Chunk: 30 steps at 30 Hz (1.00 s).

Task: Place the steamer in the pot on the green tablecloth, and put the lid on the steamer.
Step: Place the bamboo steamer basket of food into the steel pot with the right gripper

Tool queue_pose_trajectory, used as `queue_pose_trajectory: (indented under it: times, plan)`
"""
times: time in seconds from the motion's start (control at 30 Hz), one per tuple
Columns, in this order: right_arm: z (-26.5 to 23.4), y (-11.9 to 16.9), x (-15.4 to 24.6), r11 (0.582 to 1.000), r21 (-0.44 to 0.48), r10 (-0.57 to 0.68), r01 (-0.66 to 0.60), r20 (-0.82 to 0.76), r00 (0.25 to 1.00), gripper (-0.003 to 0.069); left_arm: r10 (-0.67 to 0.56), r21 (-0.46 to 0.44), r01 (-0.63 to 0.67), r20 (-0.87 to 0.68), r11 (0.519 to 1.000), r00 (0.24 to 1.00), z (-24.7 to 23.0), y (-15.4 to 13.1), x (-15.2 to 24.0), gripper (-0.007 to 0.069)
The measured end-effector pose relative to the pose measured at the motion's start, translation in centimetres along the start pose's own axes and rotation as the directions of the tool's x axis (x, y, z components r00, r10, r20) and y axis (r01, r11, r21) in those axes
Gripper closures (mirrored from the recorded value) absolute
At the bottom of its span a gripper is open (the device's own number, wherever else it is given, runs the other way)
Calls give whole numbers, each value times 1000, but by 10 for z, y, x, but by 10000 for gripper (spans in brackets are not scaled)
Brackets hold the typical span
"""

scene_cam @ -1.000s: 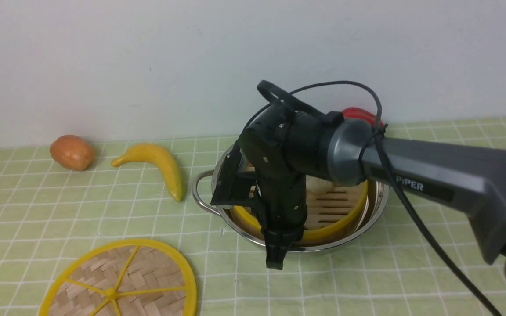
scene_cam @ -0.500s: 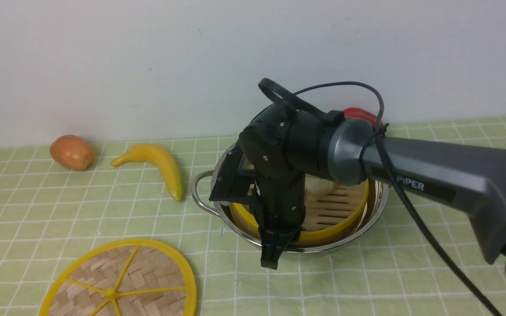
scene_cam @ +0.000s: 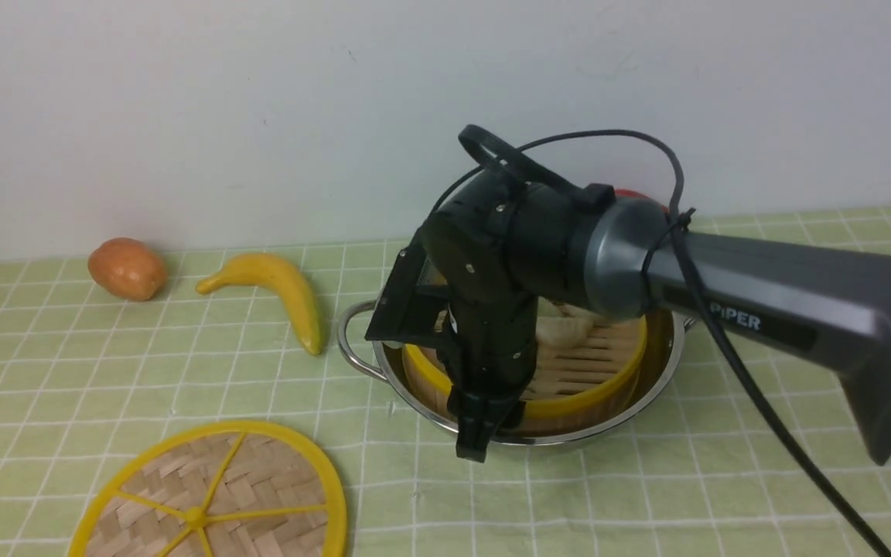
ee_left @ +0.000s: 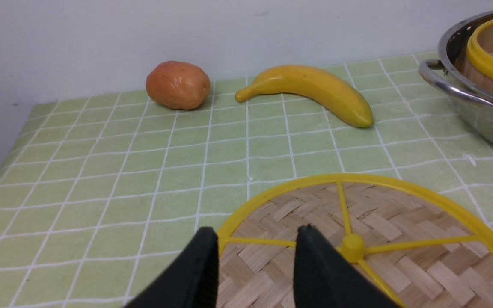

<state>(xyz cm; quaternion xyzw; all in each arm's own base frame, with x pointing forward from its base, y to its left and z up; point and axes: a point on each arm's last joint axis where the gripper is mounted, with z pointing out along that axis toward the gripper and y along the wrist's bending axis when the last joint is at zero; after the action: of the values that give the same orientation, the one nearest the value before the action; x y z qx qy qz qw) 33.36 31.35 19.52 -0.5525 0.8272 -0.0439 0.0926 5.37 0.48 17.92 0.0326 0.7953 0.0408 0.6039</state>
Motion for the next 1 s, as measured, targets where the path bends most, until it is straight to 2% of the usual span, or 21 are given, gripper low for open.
queue_pose_trajectory:
  times: [0.07, 0.23, 0.53, 0.77, 0.83, 0.9, 0.93, 0.97, 1.0]
  plan:
    - [-7, -1, -1, 1000, 3, 9, -9, 20, 1000, 228, 0, 0, 0, 0, 1000, 1000, 0, 0, 0, 382]
    - [-22, -1, -1, 999, -11, 52, -52, 60, 997, 159, 0, 0, 0, 0, 1000, 1000, 0, 0, 0, 382]
    - [-55, -1, 3, 996, -9, 94, -93, 131, 987, 150, 0, 0, 0, 0, 1000, 1000, 0, 0, 0, 382]
    - [-121, -7, 19, 977, 54, 185, -205, 257, 949, 158, 0, 0, 0, 0, 1000, 1000, 0, 0, 0, 382]
    - [-145, -8, 26, 963, 51, 236, -264, 310, 921, 197, 0, 0, 0, 0, 1000, 1000, 0, 0, 0, 382]
    - [-179, -6, 40, 944, 39, 289, -328, 386, 876, 319, 0, 0, 0, 0, 1000, 1000, 0, 0, 0, 382]
    - [-182, -6, 41, 943, 40, 289, -329, 391, 874, 332, 0, 0, 0, 0, 1000, 1000, 0, 0, 0, 382]
    - [-192, -6, 45, 938, 36, 300, -344, 412, 860, 386, 0, 0, 0, 0, 1000, 1000, 0, 0, 0, 382]
    - [-210, -4, 54, 930, 31, 313, -365, 451, 836, 523, 0, 0, 0, 0, 1000, 1000, 0, 0, 0, 382]
